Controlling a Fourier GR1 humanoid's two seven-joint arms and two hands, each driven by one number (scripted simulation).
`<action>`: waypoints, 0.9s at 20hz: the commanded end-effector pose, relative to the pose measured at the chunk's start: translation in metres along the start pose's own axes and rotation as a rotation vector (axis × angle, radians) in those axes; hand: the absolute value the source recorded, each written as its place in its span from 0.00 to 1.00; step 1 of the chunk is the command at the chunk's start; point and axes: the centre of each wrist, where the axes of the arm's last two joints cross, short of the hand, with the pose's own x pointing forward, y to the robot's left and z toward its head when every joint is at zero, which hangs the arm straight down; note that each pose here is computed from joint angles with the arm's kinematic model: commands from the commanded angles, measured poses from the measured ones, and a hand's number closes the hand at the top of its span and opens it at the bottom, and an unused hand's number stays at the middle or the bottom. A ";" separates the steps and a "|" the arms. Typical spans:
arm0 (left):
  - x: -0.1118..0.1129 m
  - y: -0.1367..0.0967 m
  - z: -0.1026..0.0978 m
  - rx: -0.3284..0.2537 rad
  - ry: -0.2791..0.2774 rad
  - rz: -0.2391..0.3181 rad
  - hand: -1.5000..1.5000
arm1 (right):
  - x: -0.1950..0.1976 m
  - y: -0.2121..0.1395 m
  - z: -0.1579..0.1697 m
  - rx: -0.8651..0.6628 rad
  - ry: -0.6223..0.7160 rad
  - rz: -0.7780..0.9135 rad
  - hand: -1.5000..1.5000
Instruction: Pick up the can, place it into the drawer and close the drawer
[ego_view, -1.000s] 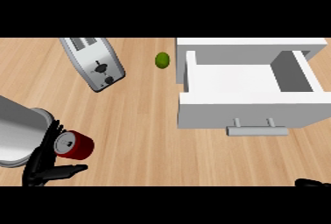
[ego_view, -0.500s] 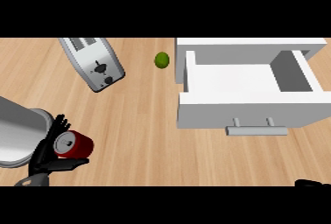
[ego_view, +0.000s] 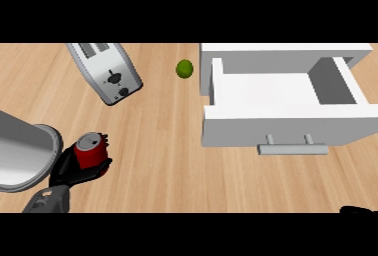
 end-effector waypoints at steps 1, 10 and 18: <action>-0.002 0.000 0.003 -0.053 -0.020 0.046 1.00 | 0.006 0.003 0.021 0.002 -0.003 0.003 0.00; 0.022 -0.074 -0.063 -0.014 -0.072 0.070 1.00 | -0.002 -0.003 0.005 0.001 0.003 0.026 0.00; 0.044 -0.124 -0.099 0.092 -0.133 0.084 1.00 | 0.013 0.002 0.000 -0.022 -0.029 0.045 0.00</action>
